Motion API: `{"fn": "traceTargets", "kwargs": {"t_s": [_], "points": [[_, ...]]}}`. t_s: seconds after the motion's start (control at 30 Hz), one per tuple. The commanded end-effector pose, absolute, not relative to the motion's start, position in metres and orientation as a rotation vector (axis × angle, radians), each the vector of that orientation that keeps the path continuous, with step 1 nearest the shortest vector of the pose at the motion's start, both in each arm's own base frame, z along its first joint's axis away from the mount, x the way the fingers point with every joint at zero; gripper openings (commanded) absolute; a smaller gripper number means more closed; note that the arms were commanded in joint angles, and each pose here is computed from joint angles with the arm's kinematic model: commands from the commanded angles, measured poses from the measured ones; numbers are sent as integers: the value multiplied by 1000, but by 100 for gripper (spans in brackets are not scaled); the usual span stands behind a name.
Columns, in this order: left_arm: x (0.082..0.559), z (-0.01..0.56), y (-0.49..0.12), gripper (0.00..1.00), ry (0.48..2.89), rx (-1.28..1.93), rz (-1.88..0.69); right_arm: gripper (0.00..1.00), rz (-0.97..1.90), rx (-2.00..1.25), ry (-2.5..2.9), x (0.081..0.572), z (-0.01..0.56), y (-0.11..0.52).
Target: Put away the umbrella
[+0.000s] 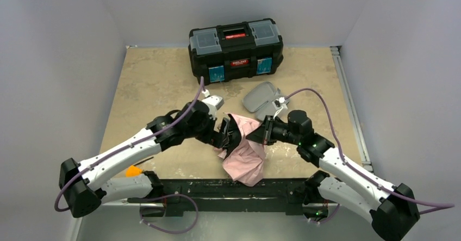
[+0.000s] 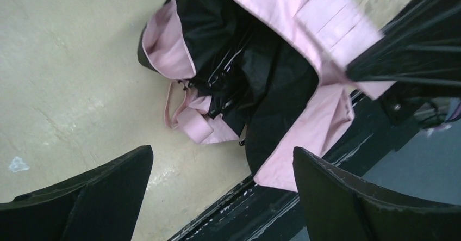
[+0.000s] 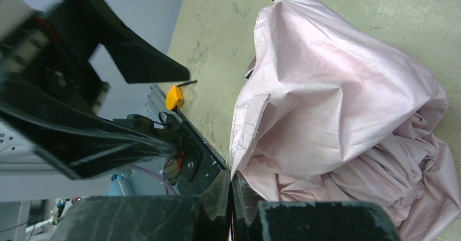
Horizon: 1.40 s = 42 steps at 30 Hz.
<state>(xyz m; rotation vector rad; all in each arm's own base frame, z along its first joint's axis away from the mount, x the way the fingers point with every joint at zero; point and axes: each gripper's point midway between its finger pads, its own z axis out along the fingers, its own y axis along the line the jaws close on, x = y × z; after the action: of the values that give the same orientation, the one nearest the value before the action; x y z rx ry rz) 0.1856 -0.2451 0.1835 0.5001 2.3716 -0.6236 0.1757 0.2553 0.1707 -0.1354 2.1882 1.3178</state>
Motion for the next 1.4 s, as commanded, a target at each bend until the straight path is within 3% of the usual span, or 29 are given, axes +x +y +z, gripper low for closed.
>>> {"fn": "traceTargets", "kwargs": {"t_s": [0.0, 0.2, 0.67, 0.73, 0.77, 0.8, 0.83, 0.87, 1.37], "points": [[176, 149, -266, 100, 2353, 656, -700, 0, 1295, -55, 2151, 180, 177, 247], [180, 131, -291, 100, 2273, 818, -577, 0, 1370, -45, 2122, 170, 173, 245], [217, 46, -328, 100, 2336, 968, -452, 0, 1317, -37, 2118, 174, 176, 232], [217, 42, -337, 91, 2331, 994, -518, 0, 1311, -36, 2116, 176, 177, 231], [218, 40, -340, 79, 2333, 999, -535, 0, 1309, -35, 2113, 177, 179, 230], [217, 41, -344, 56, 2334, 1009, -560, 0, 1307, -36, 2110, 177, 180, 230], [216, 43, -346, 24, 2335, 1015, -570, 0, 1302, -37, 2105, 179, 181, 229], [216, 47, -348, 2, 2336, 1010, -582, 0, 1299, -39, 2102, 180, 183, 228], [163, 214, -312, 0, 2121, 1015, -1148, 0, 1128, -199, 1974, 185, 234, 205]]}}
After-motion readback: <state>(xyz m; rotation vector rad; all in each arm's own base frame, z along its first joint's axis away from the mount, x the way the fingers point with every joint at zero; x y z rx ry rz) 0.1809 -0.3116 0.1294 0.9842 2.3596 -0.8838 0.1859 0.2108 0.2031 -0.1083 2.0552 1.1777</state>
